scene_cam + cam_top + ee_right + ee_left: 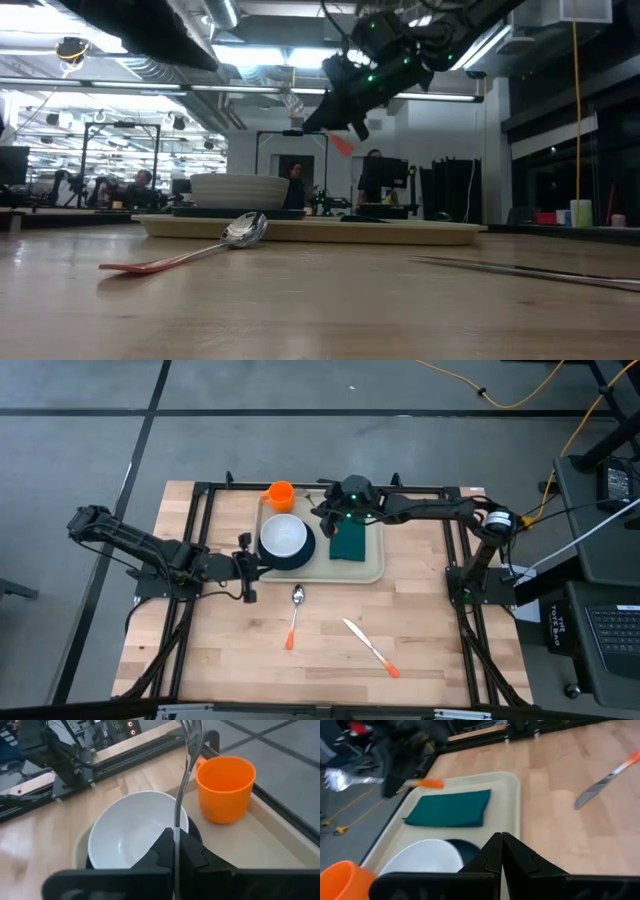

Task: Set up tray
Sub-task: Put the orange fork on top of the green table napkin on the brown serving tray

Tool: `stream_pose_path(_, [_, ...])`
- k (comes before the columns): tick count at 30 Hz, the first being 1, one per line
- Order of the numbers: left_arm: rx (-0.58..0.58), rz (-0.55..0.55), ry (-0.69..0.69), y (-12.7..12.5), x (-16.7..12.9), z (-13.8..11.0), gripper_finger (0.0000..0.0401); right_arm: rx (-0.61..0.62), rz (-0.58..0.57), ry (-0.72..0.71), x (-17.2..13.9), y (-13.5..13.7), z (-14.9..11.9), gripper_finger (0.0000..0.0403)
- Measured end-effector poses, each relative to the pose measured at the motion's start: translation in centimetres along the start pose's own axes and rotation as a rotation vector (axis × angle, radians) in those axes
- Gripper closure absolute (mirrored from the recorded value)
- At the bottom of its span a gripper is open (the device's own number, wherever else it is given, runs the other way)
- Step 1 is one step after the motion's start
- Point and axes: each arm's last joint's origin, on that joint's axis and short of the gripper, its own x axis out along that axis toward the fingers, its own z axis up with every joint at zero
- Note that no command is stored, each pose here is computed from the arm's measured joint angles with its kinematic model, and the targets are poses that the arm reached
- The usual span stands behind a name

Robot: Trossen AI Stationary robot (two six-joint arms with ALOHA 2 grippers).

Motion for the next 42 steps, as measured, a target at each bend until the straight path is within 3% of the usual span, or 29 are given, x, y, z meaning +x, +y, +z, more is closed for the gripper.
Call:
stream_pose_path(5, [0.009,-0.041,-0.001,-0.1,0.0,0.0,0.04,0.006,-0.046,-0.004,0.3,-0.2,-0.3,0.0399])
stream_pose_path(11, [0.037,-0.078,0.001,-0.2,0.0,0.0,0.0399,0.032,-0.109,-0.088,-1.5,0.5,-2.8,0.0399])
stream_pose_path(18, [0.041,-0.111,-0.007,-0.3,0.0,0.1,0.0398,0.153,-0.063,-0.166,-4.3,1.2,-3.7,0.0399])
stream_pose_path(24, [0.03,-0.111,-0.028,-0.3,0.0,0.3,0.0397,0.318,-0.038,-0.122,-3.8,0.6,-4.4,0.0399])
stream_pose_path(32, [0.036,-0.111,-0.017,-0.3,0.0,0.2,0.0399,0.489,-0.102,-0.117,-2.1,-0.3,-5.9,0.0399])
stream_pose_path(42, [0.043,-0.111,-0.004,-0.3,0.0,0.0,0.0398,0.59,-0.154,-0.124,-1.6,-0.7,-7.1,0.0399])
